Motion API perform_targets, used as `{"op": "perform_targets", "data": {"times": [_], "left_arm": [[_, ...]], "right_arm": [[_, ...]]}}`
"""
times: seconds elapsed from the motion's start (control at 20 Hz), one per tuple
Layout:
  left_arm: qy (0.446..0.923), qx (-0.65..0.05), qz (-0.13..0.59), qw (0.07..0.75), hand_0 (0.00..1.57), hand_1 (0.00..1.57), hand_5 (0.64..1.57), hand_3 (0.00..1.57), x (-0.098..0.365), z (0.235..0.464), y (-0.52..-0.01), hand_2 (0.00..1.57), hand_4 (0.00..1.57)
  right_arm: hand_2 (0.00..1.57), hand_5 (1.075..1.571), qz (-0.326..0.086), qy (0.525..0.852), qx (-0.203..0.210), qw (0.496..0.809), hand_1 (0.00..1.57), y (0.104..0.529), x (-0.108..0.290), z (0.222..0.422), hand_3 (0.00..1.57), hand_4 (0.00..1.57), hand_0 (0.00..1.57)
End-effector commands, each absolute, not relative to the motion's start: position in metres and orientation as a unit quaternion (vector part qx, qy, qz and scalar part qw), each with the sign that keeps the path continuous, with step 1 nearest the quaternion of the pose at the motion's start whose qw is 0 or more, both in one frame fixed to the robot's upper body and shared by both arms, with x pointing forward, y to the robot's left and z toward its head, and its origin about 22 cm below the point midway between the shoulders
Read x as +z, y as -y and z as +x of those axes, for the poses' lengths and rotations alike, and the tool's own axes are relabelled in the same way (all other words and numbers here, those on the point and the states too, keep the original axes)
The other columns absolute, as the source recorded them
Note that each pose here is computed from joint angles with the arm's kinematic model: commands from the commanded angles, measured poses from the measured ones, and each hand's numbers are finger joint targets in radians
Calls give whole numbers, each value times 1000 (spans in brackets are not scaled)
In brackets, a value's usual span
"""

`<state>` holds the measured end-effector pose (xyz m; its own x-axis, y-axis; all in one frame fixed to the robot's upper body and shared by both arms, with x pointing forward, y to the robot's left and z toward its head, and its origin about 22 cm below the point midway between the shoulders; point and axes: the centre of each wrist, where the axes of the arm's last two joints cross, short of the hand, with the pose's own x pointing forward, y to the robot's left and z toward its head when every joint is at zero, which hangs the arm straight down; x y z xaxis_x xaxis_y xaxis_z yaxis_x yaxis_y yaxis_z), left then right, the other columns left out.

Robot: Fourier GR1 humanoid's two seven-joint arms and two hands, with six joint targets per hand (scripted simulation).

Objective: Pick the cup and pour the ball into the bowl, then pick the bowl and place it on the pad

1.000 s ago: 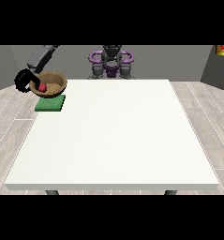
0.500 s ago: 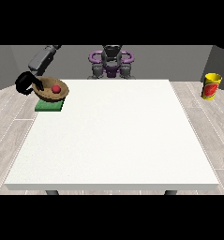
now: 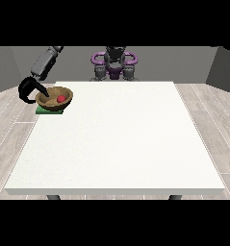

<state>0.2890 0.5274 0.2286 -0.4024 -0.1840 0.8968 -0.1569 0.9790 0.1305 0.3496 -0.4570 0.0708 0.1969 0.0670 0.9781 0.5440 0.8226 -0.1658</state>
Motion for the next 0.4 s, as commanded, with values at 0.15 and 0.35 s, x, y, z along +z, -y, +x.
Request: {"op": "perform_targets", "data": {"times": [0.15,0.35], "left_arm": [[829,-32,75,553,0,0,1569,0,210,303,-492,0,1190],[779,-9,104,618,0,0,1569,0,171,300,-505,0,1190]], "right_arm": [[0,1407,-268,576,-125,762,0,456,54,346,0,0,0],[0,1375,-252,563,-71,784,0,454,100,361,0,200,0]]}}
